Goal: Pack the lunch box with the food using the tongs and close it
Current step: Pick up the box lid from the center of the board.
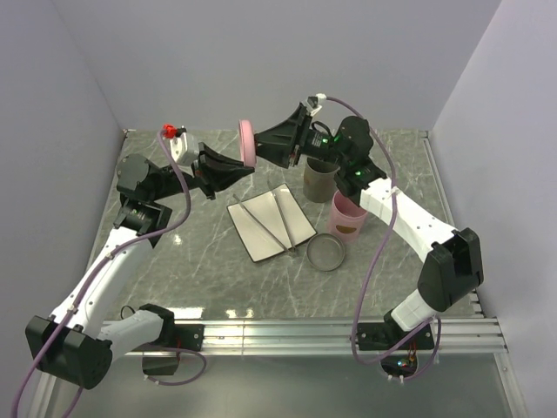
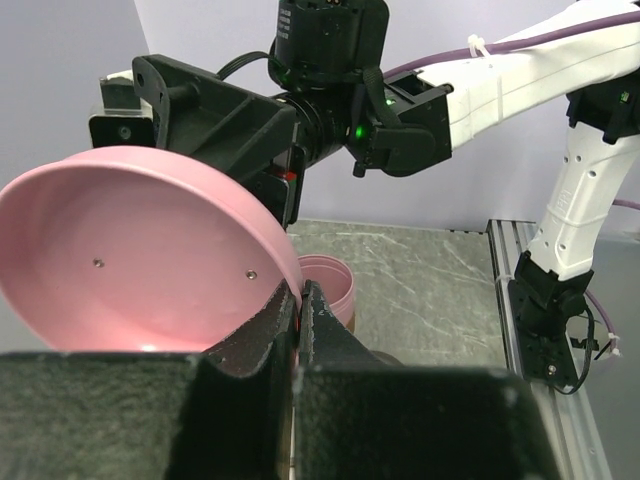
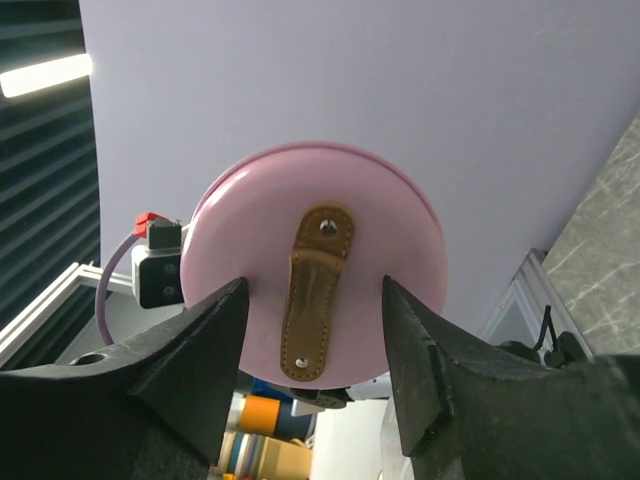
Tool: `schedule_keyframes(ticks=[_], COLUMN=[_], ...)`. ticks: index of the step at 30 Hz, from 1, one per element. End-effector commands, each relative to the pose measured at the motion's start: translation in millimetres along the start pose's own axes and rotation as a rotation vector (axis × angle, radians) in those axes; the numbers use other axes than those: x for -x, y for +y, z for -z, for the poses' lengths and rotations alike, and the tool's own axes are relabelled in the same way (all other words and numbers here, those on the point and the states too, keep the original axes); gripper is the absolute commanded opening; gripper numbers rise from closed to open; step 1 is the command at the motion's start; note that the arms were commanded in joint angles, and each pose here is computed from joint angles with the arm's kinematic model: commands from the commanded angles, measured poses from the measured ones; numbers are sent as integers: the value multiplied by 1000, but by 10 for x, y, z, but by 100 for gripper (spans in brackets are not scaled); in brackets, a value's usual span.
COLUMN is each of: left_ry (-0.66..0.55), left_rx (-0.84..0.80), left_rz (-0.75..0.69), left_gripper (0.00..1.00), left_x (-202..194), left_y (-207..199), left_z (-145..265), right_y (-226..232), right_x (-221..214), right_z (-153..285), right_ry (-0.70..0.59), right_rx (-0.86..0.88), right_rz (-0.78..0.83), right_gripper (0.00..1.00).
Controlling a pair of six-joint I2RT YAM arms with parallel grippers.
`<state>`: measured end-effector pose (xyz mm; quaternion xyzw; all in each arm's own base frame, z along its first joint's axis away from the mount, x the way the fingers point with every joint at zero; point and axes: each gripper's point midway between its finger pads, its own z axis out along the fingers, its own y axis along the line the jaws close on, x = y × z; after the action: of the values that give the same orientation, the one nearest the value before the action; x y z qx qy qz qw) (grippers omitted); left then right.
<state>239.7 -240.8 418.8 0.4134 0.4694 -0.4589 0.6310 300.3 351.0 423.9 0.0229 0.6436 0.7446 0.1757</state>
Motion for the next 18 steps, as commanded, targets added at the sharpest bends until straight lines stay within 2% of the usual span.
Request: schedule_keyframes(ticks=[1, 3, 6, 7, 12, 15, 18], left_ry=[-29, -27, -21, -19, -4, 3, 4], left_rx=[-24, -33, -34, -31, -33, -39, -31], left_rz=[-81, -82, -74, -69, -64, -63, -57], left_gripper=[2, 2, 2, 2, 2, 4, 14], left_x=[217, 214, 201, 194, 144, 126, 125], left_y=[-36, -49, -54, -47, -60, -74, -65], left_z=[-41, -45, -53, -58, -50, -48, -46], right_y=[340, 326, 321, 324, 318, 304, 310], right_x=[-64, -66, -79, -76, -84, -63, -15], right_z=[-29, -35, -36, -29, -4, 5, 47], right_ry=[9, 9, 14, 12, 11, 9, -4], right_rx=[84, 87, 98, 100, 105, 101, 103], right_rz=[57, 55, 55, 54, 60, 71, 76], right_gripper=[60, 57, 41, 32, 17, 3, 0])
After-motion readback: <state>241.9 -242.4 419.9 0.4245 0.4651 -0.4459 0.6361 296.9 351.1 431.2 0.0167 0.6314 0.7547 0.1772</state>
